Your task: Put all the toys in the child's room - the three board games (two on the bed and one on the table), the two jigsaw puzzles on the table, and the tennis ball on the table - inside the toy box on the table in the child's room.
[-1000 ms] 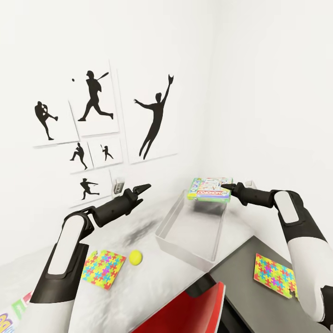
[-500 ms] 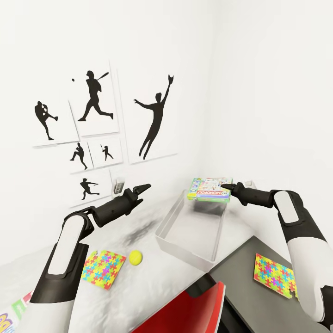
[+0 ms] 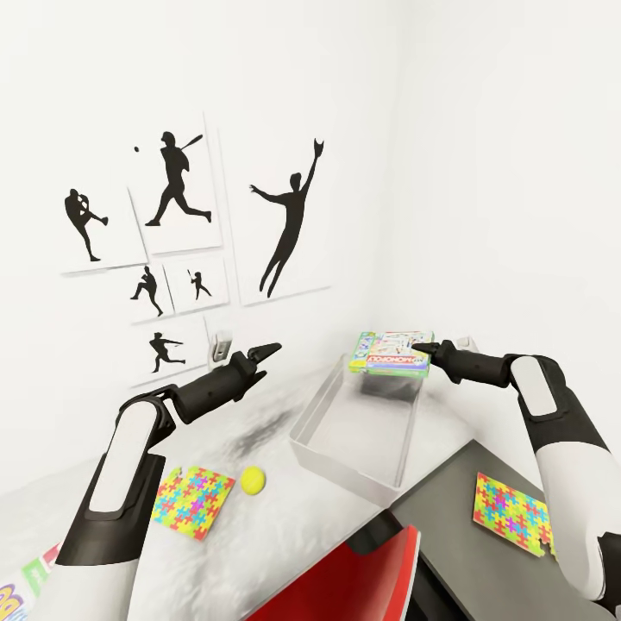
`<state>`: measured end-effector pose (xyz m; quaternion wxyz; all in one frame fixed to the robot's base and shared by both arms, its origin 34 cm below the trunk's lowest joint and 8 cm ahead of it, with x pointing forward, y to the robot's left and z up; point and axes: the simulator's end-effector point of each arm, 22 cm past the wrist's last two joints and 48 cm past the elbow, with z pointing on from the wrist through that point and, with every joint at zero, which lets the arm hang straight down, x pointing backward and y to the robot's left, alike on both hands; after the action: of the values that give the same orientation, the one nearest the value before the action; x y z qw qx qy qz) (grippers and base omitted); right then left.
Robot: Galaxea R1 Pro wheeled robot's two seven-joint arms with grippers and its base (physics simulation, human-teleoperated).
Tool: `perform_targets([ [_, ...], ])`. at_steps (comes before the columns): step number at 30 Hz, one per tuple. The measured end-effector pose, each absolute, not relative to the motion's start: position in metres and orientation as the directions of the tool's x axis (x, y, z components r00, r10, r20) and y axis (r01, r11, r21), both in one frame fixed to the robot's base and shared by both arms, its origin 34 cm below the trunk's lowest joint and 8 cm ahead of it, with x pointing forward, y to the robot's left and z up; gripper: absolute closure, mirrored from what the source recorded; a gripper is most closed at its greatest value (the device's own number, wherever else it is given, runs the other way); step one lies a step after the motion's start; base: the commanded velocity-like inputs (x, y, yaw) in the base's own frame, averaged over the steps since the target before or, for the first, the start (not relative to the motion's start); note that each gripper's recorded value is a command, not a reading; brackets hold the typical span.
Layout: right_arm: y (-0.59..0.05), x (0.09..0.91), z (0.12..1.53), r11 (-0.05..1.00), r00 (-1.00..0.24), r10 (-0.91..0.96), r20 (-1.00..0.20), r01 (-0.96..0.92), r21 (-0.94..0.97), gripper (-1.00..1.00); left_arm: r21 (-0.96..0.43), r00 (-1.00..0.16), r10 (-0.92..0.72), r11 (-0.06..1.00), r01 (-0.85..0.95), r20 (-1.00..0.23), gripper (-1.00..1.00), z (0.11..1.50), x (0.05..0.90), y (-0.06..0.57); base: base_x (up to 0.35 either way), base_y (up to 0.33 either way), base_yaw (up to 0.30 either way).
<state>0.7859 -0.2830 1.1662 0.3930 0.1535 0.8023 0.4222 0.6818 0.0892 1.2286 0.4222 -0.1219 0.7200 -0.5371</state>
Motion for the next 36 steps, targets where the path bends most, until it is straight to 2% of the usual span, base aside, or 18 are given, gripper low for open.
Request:
perform_targets([
  [36,-0.294,0.786,1.164,0.607,-0.629,0.585,-0.511,-0.078,0.791,1.0,-0.876,-0.615,-0.627,0.38,0.296,-0.479,-1.0,1.233,0.68,0.087,0.013,0.0,0.0],
])
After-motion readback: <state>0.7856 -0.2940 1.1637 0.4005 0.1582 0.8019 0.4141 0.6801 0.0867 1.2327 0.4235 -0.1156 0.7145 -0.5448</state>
